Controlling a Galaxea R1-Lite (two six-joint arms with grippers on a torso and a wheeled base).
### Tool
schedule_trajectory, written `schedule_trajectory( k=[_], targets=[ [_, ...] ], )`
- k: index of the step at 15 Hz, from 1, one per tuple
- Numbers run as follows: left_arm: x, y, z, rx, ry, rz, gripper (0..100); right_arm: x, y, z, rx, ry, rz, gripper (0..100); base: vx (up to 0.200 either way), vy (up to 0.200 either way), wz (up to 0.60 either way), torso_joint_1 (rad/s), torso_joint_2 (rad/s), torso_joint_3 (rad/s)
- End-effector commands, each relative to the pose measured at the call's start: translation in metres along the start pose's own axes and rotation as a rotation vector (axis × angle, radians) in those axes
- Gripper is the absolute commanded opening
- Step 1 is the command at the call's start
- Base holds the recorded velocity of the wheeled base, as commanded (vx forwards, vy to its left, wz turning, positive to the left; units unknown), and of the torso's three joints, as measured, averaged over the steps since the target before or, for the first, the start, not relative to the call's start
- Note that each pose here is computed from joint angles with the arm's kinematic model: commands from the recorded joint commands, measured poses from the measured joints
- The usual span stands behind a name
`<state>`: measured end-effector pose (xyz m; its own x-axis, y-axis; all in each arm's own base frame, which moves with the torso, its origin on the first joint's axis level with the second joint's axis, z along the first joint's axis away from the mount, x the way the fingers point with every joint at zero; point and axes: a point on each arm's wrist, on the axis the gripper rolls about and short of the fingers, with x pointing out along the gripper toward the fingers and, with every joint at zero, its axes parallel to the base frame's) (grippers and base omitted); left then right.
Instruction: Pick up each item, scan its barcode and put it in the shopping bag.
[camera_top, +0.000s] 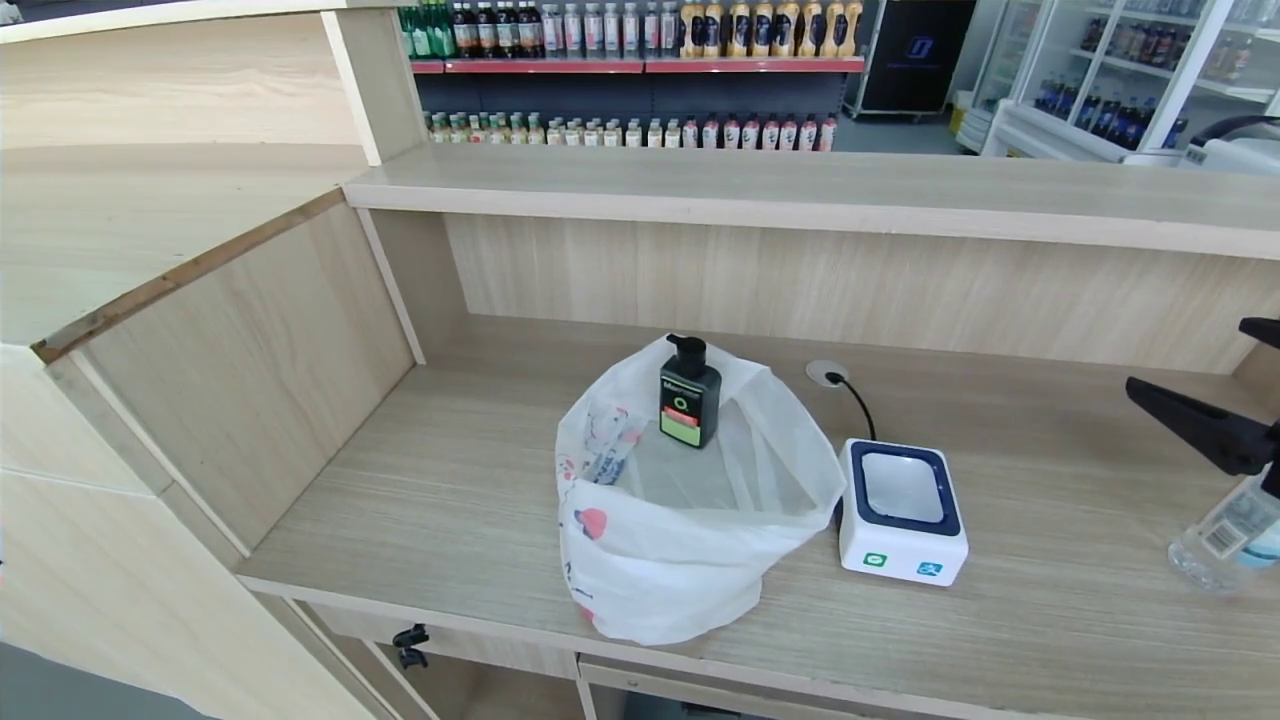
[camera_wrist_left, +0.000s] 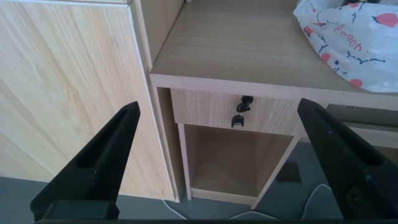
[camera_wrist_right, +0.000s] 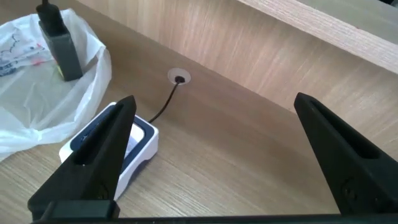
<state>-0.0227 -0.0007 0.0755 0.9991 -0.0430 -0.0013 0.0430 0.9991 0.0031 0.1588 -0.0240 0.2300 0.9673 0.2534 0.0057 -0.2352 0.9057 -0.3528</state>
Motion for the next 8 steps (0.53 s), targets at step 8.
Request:
schedule_trajectory(
  k=[8],
  targets=[
    [0.000, 0.000, 0.000, 0.001, 0.000, 0.000, 100, -0.002, 0.004, -0.017, 0.026, 0.068, -0.025, 100, 0.000, 0.000, 0.00, 0.000, 0.00, 0.000]
  ],
)
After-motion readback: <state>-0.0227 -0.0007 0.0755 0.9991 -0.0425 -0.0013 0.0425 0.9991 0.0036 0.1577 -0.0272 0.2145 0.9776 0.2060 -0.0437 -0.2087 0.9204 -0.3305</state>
